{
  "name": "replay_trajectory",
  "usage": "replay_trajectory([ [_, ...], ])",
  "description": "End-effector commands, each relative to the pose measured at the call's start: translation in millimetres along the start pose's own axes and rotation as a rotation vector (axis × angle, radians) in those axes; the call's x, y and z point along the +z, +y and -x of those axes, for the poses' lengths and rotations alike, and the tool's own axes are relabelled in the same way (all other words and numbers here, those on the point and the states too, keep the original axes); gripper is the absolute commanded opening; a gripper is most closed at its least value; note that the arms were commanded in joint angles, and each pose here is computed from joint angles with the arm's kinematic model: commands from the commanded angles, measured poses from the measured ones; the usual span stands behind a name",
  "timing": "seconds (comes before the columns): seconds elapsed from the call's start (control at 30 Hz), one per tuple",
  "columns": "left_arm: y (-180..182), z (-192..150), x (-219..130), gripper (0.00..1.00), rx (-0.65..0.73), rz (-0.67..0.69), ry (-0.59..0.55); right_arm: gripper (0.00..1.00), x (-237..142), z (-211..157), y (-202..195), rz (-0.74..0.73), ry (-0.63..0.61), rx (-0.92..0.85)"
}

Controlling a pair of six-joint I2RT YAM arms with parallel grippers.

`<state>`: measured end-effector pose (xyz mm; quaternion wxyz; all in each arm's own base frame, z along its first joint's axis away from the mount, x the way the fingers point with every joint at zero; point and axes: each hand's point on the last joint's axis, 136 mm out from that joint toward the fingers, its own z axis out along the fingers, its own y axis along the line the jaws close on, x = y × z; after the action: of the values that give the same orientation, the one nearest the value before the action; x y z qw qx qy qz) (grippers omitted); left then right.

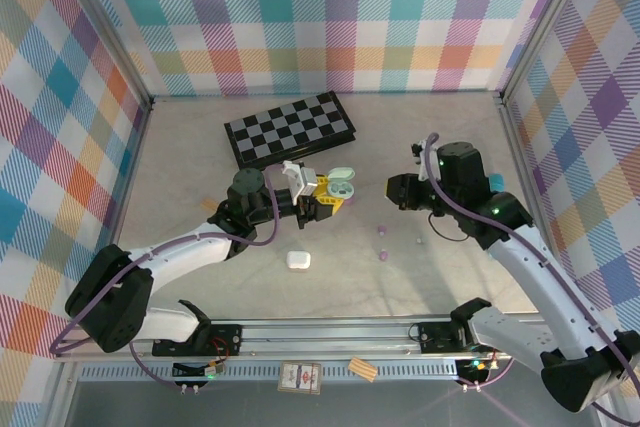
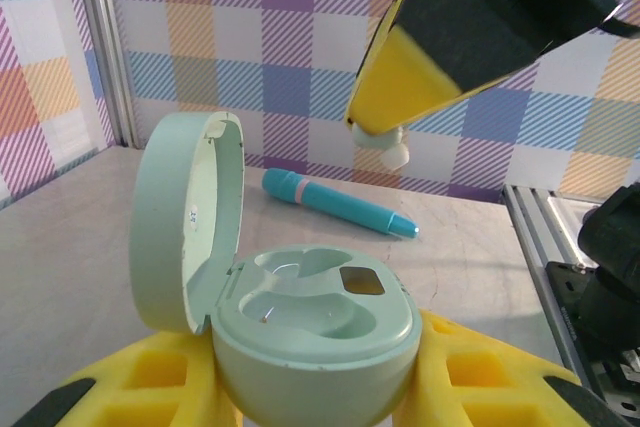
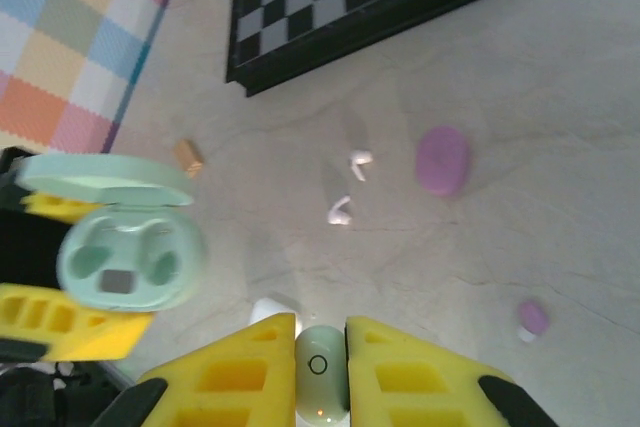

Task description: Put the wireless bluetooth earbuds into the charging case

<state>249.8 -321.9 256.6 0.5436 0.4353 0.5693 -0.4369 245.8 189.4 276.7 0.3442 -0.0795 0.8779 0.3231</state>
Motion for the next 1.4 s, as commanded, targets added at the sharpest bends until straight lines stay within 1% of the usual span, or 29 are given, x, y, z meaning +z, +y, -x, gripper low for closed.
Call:
replay_trajectory([
  [0.0, -3, 24, 1, 0.32, 0.039, -0.037, -0.066, 0.16, 0, 12, 21, 0.067, -0.022, -0.050],
  [0.17, -6, 22, 2, 0.32, 0.022, -0.056, -0.057, 0.16, 4, 17, 46, 0.146, -0.032, -0.107],
  [0.53, -12, 26, -1, 0.32, 0.020, -0.078, -0.062, 0.16, 20, 22, 72, 0.218, -0.025, -0.164],
  [0.8, -13, 29, -2, 0.32, 0.017, -0.074, -0.067, 0.16, 27, 16, 71, 0.212, -0.010, -0.177],
  [1.37, -15, 37, -3, 0.32, 0.008, -0.086, -0.084, 0.16, 40, -5, 50, 0.156, 0.040, -0.211],
])
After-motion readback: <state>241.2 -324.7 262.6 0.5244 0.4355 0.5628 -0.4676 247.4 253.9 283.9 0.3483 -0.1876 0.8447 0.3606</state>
